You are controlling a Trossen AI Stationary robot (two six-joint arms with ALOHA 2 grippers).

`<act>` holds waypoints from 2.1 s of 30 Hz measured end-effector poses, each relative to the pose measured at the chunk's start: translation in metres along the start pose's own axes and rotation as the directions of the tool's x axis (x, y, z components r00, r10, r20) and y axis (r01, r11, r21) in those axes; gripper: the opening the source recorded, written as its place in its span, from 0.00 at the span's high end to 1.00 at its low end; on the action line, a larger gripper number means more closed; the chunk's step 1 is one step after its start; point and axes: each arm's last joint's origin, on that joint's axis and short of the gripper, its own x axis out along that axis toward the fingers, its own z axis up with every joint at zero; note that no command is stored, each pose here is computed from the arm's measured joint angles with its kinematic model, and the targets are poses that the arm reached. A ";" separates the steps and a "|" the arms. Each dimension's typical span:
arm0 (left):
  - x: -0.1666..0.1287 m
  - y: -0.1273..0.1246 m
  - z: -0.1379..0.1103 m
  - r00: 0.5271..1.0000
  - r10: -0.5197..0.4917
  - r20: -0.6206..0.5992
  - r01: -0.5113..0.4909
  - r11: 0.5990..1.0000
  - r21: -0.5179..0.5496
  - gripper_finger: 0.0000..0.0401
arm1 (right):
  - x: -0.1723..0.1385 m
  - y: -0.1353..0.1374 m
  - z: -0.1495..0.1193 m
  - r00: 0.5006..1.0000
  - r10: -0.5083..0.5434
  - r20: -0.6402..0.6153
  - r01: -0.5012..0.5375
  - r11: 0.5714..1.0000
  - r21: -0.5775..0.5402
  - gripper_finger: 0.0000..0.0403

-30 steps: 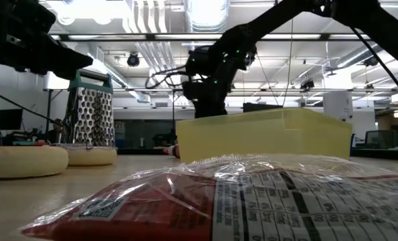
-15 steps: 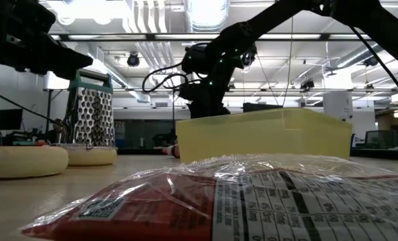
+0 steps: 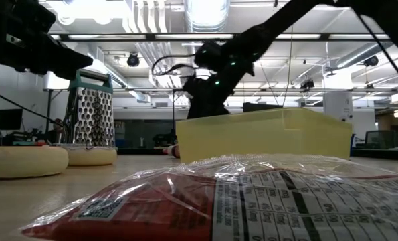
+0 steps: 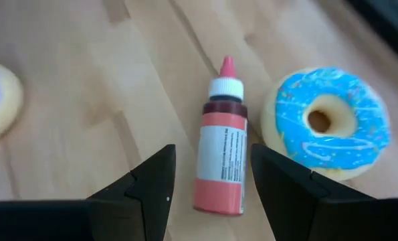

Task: Pick & Place Food Item
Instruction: Put the large pink food coloring bottle into the blue bin

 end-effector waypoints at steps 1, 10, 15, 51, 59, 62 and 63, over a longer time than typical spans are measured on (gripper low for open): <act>0.000 0.000 0.000 1.000 0.000 -0.001 0.000 1.000 0.000 0.94 | -0.004 0.001 -0.005 0.999 0.008 0.045 -0.007 1.000 -0.009 0.53; 0.000 0.000 0.000 1.000 -0.002 -0.005 0.002 1.000 0.001 0.94 | -0.019 0.007 -0.082 0.888 0.032 0.458 -0.031 0.999 -0.010 0.53; 0.000 0.000 -0.001 1.000 -0.002 -0.005 0.002 1.000 0.001 0.94 | -0.017 0.009 -0.095 0.841 0.066 0.537 -0.108 0.993 0.047 0.53; 0.001 0.000 -0.001 1.000 -0.009 -0.011 0.009 1.000 0.002 0.94 | 0.040 0.025 -0.076 0.946 -0.273 0.175 0.234 0.948 0.217 0.56; 0.001 0.000 -0.001 1.000 -0.008 -0.011 0.008 1.000 0.002 0.94 | 0.044 0.023 -0.084 0.950 -0.274 0.151 0.240 0.947 0.214 0.56; 0.001 0.000 -0.001 1.000 -0.008 -0.011 0.008 1.000 0.002 0.94 | 0.050 0.022 -0.088 0.949 -0.282 0.144 0.249 0.945 0.212 0.56; 0.001 0.000 -0.001 1.000 -0.008 -0.011 0.008 1.000 0.002 0.94 | 0.051 0.021 -0.088 0.948 -0.285 0.145 0.251 0.944 0.213 0.57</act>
